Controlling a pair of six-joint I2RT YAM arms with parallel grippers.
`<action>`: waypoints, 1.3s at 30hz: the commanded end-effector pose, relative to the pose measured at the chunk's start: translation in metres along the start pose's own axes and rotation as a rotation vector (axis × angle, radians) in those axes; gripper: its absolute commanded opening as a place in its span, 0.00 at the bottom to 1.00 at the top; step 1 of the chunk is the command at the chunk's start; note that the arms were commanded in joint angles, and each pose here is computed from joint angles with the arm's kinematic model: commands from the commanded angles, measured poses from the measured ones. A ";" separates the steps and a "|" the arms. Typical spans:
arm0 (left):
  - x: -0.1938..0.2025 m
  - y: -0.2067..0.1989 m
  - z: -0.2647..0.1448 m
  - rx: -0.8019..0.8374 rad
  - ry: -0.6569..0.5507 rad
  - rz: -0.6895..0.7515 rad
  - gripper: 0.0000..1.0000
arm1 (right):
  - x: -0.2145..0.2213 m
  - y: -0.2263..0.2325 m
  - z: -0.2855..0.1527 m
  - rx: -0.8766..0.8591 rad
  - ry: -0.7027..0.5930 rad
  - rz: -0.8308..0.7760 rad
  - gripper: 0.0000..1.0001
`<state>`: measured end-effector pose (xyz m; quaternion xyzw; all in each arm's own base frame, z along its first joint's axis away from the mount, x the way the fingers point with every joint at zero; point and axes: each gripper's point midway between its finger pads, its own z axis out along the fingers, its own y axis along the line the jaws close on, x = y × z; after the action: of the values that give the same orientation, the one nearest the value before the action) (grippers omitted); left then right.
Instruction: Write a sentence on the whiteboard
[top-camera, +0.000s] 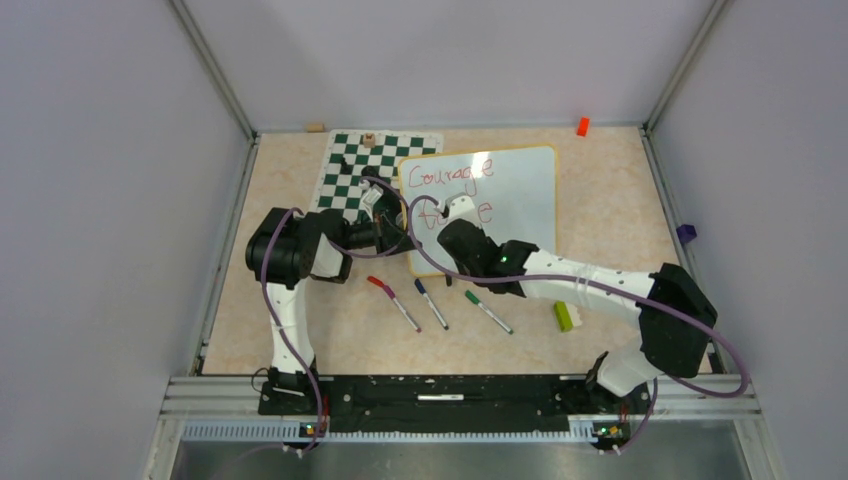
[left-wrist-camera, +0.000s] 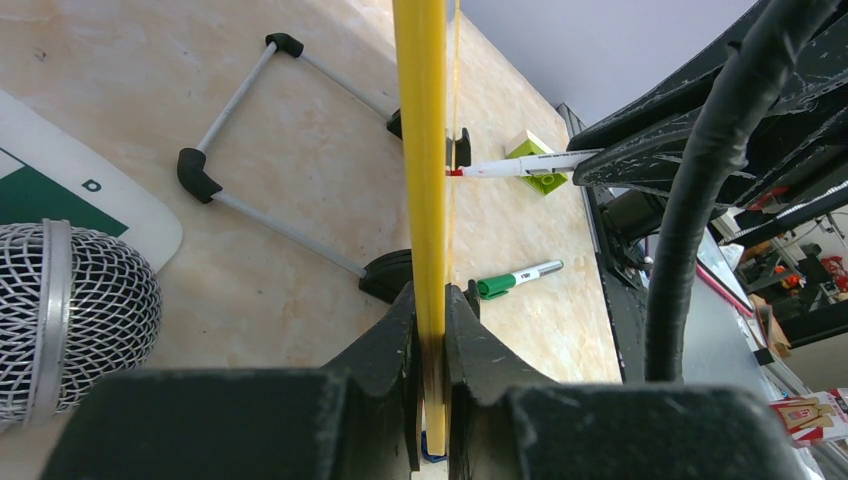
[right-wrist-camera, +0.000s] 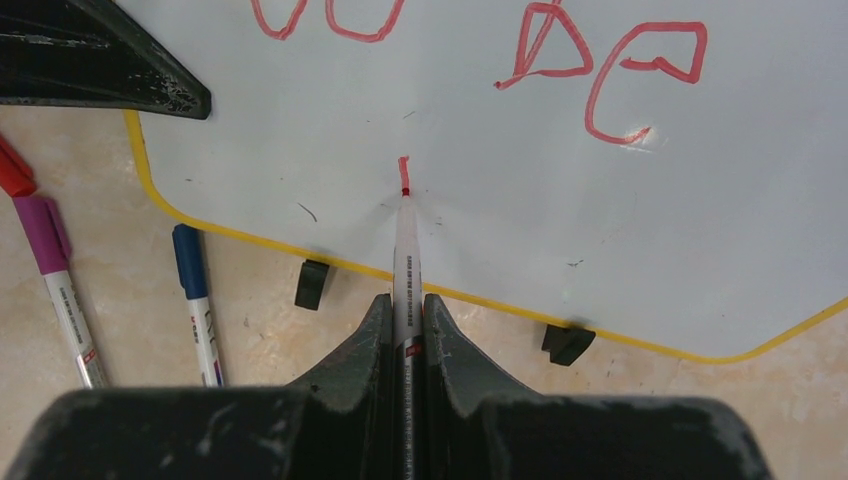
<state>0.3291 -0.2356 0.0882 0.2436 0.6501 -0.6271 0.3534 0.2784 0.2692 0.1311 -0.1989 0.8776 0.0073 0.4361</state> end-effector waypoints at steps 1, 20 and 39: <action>-0.013 -0.013 -0.001 0.041 -0.014 0.169 0.01 | 0.000 -0.010 -0.003 0.030 -0.001 0.019 0.00; -0.012 -0.013 -0.001 0.041 -0.013 0.169 0.01 | -0.040 -0.022 0.003 0.063 -0.050 0.008 0.00; -0.013 -0.013 -0.001 0.042 -0.014 0.172 0.01 | 0.013 -0.023 -0.002 0.022 0.053 0.004 0.00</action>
<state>0.3292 -0.2356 0.0882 0.2434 0.6501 -0.6270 0.3535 0.2810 0.2522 0.1316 -0.2058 0.8838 -0.0098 0.4201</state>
